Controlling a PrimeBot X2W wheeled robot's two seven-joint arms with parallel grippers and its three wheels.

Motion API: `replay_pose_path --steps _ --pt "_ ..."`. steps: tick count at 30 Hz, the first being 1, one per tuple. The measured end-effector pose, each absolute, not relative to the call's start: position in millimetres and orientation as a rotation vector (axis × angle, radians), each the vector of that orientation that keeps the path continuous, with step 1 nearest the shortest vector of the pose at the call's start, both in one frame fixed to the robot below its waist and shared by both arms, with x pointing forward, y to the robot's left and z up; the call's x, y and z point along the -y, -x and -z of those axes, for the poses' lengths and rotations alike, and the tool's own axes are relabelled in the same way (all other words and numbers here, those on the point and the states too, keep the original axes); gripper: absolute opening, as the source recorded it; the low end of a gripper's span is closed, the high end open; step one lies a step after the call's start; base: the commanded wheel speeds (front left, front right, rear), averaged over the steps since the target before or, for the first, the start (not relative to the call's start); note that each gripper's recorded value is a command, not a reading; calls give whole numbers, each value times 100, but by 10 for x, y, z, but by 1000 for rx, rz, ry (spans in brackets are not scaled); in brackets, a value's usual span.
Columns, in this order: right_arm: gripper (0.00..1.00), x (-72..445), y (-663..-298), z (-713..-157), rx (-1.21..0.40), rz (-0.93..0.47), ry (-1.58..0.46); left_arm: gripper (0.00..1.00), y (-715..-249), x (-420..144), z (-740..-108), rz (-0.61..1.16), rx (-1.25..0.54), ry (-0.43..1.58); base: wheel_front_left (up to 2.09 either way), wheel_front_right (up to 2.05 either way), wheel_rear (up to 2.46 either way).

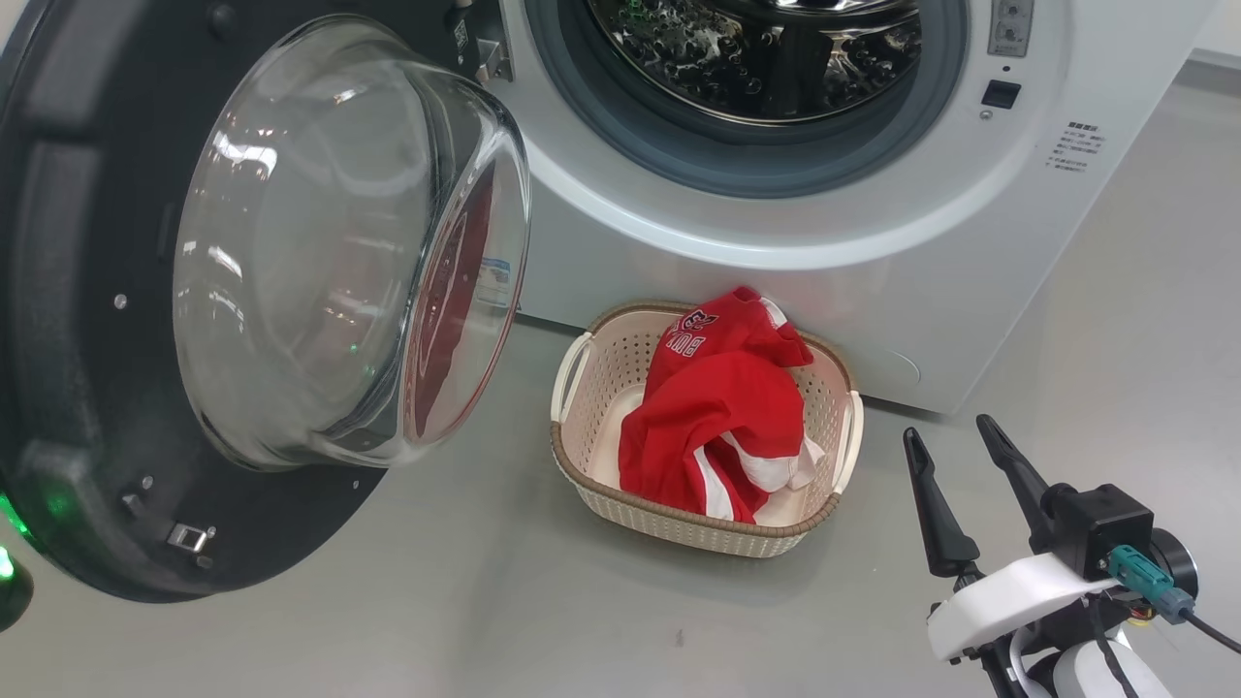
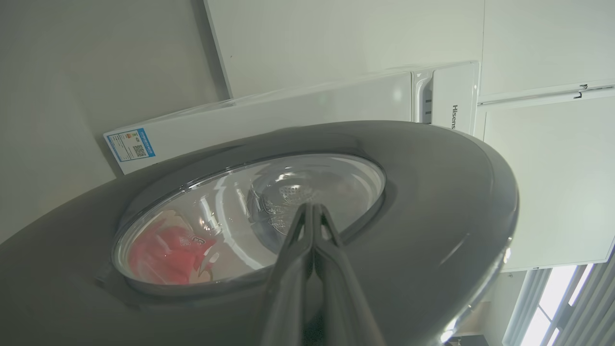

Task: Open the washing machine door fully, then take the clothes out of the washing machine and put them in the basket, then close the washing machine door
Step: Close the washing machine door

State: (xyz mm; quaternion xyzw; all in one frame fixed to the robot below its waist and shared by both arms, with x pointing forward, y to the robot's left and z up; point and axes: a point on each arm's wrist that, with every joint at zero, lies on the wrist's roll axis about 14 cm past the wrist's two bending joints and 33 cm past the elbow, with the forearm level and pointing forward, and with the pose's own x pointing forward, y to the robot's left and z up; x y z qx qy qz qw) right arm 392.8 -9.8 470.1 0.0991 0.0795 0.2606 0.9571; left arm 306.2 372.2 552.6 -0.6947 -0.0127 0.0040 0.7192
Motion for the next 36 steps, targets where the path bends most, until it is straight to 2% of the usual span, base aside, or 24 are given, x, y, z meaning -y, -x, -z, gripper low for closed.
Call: replay_pose_path --steps 18,36 --pt "100 379 -3896 -4724 -142 -434 -217 0 -3296 -2887 -5605 304 -115 1580 0 0 0" --pt "100 726 -3841 -4770 -115 -324 -224 0 -3428 -2332 -5638 474 -204 1600 0 0 0"
